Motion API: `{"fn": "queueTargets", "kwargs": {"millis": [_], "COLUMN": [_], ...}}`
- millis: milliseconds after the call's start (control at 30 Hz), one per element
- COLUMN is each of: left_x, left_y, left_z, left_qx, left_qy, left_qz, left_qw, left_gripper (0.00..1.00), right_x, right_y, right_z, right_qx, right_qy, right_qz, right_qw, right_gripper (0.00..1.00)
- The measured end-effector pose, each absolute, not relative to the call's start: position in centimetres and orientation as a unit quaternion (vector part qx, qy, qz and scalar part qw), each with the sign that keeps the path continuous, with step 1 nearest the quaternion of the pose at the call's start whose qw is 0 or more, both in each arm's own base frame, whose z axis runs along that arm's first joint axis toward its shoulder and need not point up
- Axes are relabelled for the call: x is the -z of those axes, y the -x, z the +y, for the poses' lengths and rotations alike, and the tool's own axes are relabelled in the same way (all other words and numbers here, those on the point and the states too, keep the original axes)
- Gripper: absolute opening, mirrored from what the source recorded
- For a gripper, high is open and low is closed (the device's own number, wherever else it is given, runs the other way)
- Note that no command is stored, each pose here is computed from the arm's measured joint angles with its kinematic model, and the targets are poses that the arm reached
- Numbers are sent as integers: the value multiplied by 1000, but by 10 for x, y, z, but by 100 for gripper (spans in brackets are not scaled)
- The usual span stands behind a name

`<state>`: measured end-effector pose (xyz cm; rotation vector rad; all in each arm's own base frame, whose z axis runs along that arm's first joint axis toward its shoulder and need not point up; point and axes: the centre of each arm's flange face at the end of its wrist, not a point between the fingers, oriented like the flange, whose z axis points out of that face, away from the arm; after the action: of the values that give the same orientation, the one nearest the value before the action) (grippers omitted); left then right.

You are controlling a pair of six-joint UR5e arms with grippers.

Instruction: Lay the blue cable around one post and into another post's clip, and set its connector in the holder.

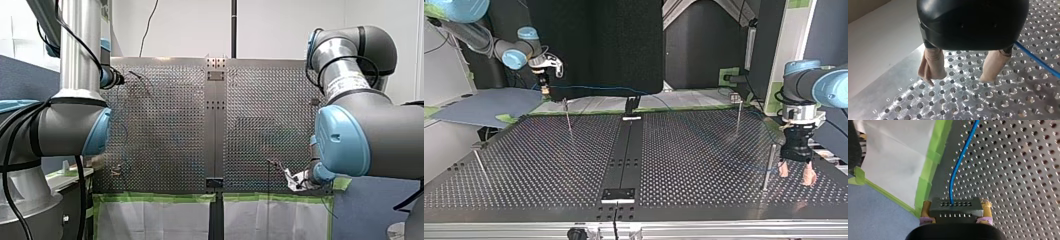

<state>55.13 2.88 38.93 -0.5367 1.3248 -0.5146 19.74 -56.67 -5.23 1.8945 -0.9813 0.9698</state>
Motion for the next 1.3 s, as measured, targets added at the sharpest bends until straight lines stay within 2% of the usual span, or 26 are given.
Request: {"fn": "queueTargets", "kwargs": {"millis": [500,700,1133,1300], "left_x": [-389,-389,-389,-389], "left_y": [-552,-552,-551,-551], "left_z": [26,25,26,27], "left_qx": [236,236,235,234], "left_qy": [241,241,241,242], "left_qz": [602,602,602,602], "left_qw": [724,724,724,724], "left_gripper": [100,100,100,100], "right_x": [0,-19,-20,-9], "right_y": [-135,-128,-149,-152], "right_z": [-564,-568,-570,-570], "right_qx": [-451,-486,-556,-570], "right_qy": [-680,-660,-641,-633], "right_qz": [-417,-411,-382,-385], "right_qw": [399,401,366,355], "right_gripper": [0,0,0,0]}}
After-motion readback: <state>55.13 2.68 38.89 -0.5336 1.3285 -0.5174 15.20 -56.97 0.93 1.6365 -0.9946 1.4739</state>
